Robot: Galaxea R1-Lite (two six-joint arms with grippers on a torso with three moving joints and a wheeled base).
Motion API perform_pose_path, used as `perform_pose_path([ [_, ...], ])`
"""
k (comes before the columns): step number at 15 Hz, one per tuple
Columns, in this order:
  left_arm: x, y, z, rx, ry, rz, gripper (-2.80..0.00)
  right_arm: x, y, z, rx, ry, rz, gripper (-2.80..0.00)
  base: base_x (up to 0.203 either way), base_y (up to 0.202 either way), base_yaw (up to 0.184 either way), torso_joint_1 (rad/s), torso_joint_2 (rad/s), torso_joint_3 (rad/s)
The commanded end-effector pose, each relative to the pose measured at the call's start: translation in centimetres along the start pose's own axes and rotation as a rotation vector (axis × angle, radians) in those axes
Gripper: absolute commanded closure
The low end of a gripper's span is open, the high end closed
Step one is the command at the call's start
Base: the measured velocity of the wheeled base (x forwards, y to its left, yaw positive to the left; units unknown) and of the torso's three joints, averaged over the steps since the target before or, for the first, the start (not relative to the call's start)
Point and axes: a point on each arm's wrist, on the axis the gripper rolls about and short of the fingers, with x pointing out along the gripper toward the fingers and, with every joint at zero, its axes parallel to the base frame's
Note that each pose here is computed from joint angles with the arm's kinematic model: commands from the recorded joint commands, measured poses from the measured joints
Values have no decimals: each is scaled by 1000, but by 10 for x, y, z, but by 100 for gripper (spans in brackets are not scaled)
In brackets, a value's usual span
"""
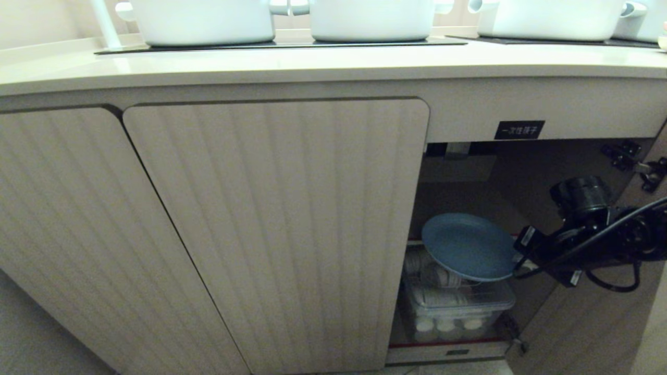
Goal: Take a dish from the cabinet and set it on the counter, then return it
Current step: Put it back into the cabinet
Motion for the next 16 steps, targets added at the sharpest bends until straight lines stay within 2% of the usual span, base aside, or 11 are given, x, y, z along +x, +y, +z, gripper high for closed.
perform_pose_path([
  [1,0,0,0,0,0,0,0,8,2,3,5,5,-2,0,0,0,0,0,0,0],
  [16,0,0,0,0,0,1,0,47,20,39,39,-37,35,0,0,0,0,0,0,0],
])
